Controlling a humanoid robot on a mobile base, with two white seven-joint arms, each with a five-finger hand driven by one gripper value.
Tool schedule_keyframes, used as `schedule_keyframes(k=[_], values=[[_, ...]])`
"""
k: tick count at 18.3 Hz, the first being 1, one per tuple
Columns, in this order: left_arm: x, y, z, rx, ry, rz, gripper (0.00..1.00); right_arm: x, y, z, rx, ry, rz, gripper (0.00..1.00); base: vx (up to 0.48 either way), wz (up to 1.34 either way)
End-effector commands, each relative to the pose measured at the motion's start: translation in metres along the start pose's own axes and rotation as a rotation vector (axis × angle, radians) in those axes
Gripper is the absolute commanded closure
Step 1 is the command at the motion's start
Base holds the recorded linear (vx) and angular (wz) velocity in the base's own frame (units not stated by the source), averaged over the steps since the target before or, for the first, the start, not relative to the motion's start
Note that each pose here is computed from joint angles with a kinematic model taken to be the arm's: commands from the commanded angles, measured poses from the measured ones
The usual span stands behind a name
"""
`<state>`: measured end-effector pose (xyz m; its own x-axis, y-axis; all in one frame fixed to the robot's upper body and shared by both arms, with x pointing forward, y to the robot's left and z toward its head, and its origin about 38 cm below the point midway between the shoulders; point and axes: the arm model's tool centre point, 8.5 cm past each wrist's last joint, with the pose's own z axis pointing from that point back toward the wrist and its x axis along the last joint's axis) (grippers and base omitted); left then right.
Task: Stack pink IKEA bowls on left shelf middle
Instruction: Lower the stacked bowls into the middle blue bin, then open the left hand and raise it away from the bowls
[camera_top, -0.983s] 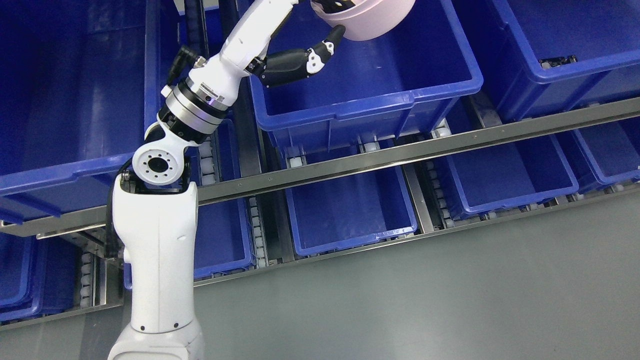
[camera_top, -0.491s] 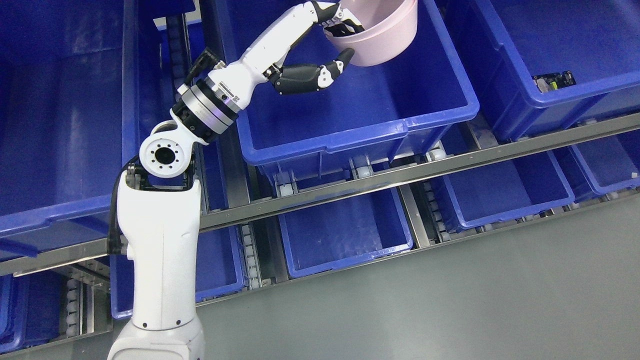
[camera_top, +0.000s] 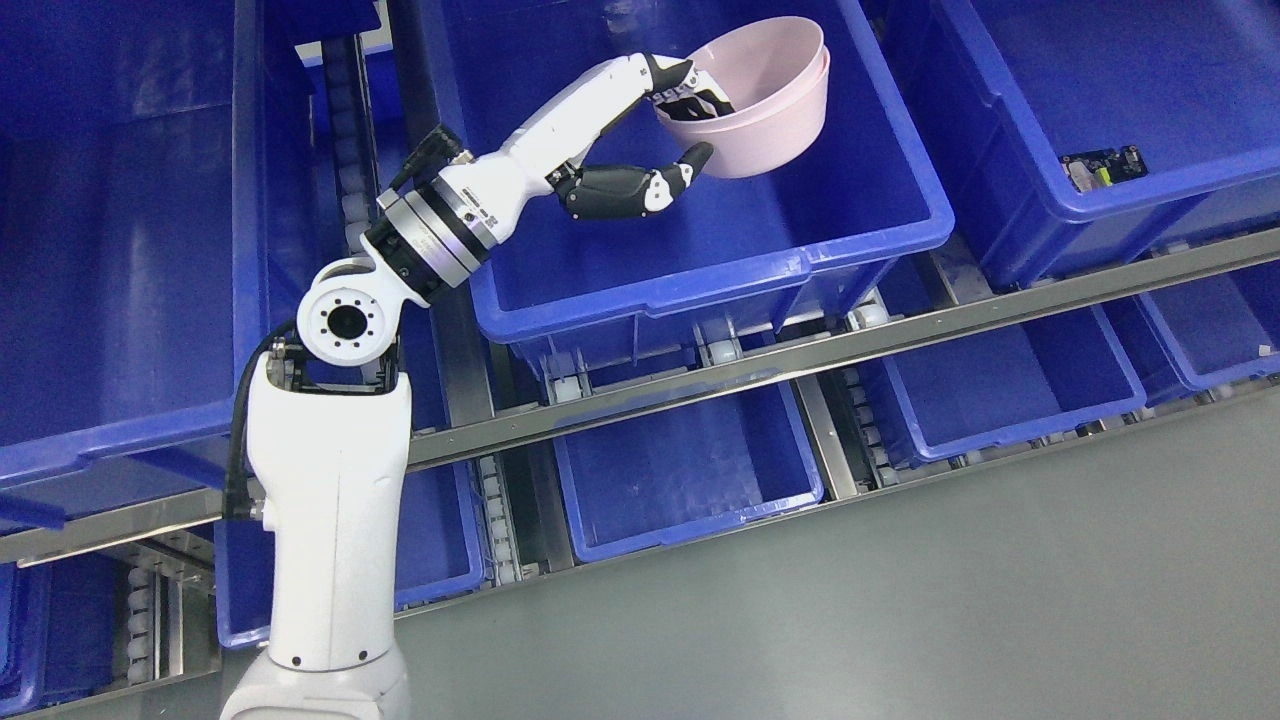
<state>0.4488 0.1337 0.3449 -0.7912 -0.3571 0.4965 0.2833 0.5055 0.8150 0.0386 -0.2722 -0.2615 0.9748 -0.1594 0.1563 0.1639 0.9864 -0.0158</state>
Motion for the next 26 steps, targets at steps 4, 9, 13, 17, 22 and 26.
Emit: schedule_keyframes(k=[4, 9, 13, 17, 22, 26], values=[[-0.012, 0.000, 0.007, 0.004, 0.077, 0.015, 0.46, 0.002, -0.011, 0.001, -0.017, -0.003, 0.002, 0.00, -0.003, 0.00], [-0.016, 0.032, 0.015, 0.287, 0.087, 0.019, 0.07, 0.002, -0.011, 0.001, -0.017, -0.003, 0.004, 0.00, 0.000, 0.00], [-0.020, 0.068, 0.044, 0.836, -0.065, 0.366, 0.00, 0.002, -0.011, 0.001, -0.017, -0.003, 0.004, 0.00, 0.000, 0.00], [-0.033, 0.042, 0.061, 0.881, -0.010, 0.436, 0.00, 0.002, -0.011, 0.001, -0.017, -0.003, 0.004, 0.00, 0.001, -0.02], [-0.026, 0.023, 0.072, 0.856, 0.028, 0.461, 0.00, 0.002, -0.011, 0.001, -0.017, -0.003, 0.004, 0.00, -0.004, 0.01], [-0.031, 0.005, 0.085, 0.853, 0.064, 0.476, 0.00, 0.002, -0.011, 0.001, -0.017, -0.003, 0.004, 0.00, -0.046, -0.01]])
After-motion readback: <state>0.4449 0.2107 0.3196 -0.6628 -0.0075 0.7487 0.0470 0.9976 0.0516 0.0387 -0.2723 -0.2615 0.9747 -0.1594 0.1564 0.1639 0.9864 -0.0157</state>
